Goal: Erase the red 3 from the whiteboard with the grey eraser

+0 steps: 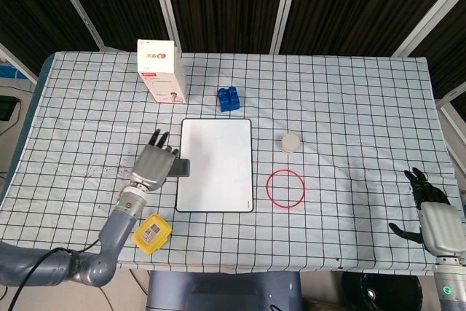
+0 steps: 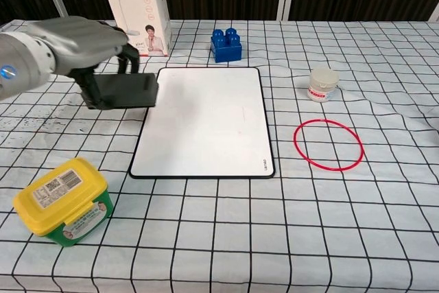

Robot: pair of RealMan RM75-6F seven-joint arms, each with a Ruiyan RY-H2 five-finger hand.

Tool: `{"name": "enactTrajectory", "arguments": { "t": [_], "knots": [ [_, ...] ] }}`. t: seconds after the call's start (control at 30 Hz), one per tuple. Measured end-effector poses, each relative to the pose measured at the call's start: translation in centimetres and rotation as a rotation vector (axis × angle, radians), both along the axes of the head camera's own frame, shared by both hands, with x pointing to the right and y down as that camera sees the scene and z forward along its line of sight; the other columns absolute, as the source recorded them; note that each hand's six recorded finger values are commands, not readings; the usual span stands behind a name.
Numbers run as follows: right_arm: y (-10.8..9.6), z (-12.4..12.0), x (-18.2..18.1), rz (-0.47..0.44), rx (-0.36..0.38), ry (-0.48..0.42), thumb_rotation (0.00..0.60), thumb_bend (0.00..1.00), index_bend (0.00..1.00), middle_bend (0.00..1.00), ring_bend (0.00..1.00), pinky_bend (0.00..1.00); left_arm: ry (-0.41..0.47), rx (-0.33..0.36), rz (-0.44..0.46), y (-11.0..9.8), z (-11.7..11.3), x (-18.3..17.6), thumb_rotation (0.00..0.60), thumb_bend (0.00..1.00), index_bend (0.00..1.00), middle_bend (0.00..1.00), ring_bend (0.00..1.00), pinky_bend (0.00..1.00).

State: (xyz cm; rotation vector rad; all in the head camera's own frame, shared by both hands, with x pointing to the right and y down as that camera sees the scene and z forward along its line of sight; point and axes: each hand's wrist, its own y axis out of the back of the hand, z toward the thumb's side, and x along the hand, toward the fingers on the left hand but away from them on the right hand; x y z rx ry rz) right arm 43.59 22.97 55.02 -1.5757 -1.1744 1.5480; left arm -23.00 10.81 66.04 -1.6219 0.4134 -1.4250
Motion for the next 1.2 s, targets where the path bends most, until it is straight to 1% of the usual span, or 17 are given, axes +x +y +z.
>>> {"name": "enactTrajectory", "arguments": {
  "t": [0.17, 0.23, 0.4, 0.57, 0.73, 0.83, 0.9, 0.97, 1.07, 1.13, 1.2],
  "knots": [
    [0.0, 0.0, -0.1, -0.007, 0.002, 0.005, 0.6, 0.07, 0.0, 0.05, 0.18, 0.2, -0.02, 0.0, -0.077, -0.8, -0.4, -5.1, 0.6, 0.24, 0.39, 0.48, 0.05, 0.06],
    [0.0, 0.0, -0.2, -0.009, 0.003, 0.006, 0.6, 0.07, 0.0, 0.05, 0.18, 0.2, -0.033, -0.009, -0.098, -0.7, -0.3, -7.1, 0.6, 0.24, 0.39, 0.48, 0.05, 0.06],
    [0.0, 0.0, -0.3, -0.012, 0.007, 0.011, 0.6, 0.07, 0.0, 0.05, 0.18, 0.2, -0.042, -0.044, -0.111, 0.3, 0.5, -10.2, 0.6, 0.24, 0.39, 0.48, 0.05, 0.06],
    [0.0, 0.0, -0.2, -0.013, 0.008, 0.012, 0.6, 0.07, 0.0, 0.05, 0.18, 0.2, -0.037, -0.081, -0.109, 1.0, 1.7, -11.4, 0.6, 0.24, 0.38, 0.48, 0.05, 0.06],
    [-0.1, 0.0, -0.1, -0.01, 0.008, 0.01, 0.6, 0.07, 0.0, 0.05, 0.18, 0.2, -0.052, -0.106, -0.097, 1.8, 3.0, -11.5, 0.6, 0.23, 0.37, 0.47, 0.05, 0.06],
    [-0.1, 0.0, -0.1, -0.01, 0.01, 0.009, 0.6, 0.07, 0.0, 0.05, 0.18, 0.2, -0.059, -0.103, -0.091, 1.8, 3.1, -11.4, 0.6, 0.17, 0.3, 0.44, 0.05, 0.06],
    [-0.1, 0.0, -0.1, -0.01, 0.008, 0.009, 0.6, 0.07, 0.0, 0.05, 0.18, 0.2, -0.076, -0.095, -0.08, 1.8, 3.0, -11.4, 0.6, 0.12, 0.23, 0.39, 0.03, 0.06],
    [-0.1, 0.0, -0.1, -0.01, 0.007, 0.008, 0.6, 0.07, 0.0, 0.05, 0.18, 0.2, -0.094, -0.092, -0.072, 1.9, 2.9, -11.6, 0.6, 0.07, 0.15, 0.31, 0.01, 0.05],
    [-0.1, 0.0, -0.1, -0.011, 0.008, 0.008, 0.6, 0.07, 0.0, 0.05, 0.18, 0.2, -0.113, -0.097, -0.068, 2.0, 2.5, -11.6, 0.6, 0.04, 0.05, 0.24, 0.0, 0.05],
    [0.0, 0.0, -0.1, -0.011, 0.007, 0.009, 0.6, 0.07, 0.0, 0.05, 0.18, 0.2, -0.117, -0.102, -0.07, 2.1, 2.2, -11.7, 0.6, 0.04, 0.02, 0.21, 0.0, 0.05],
    [0.0, 0.0, -0.1, -0.01, 0.007, 0.009, 0.6, 0.07, 0.0, 0.05, 0.18, 0.2, -0.119, -0.108, -0.071, 2.2, 1.8, -11.7, 0.6, 0.03, 0.02, 0.21, 0.0, 0.05]
  ]
}}
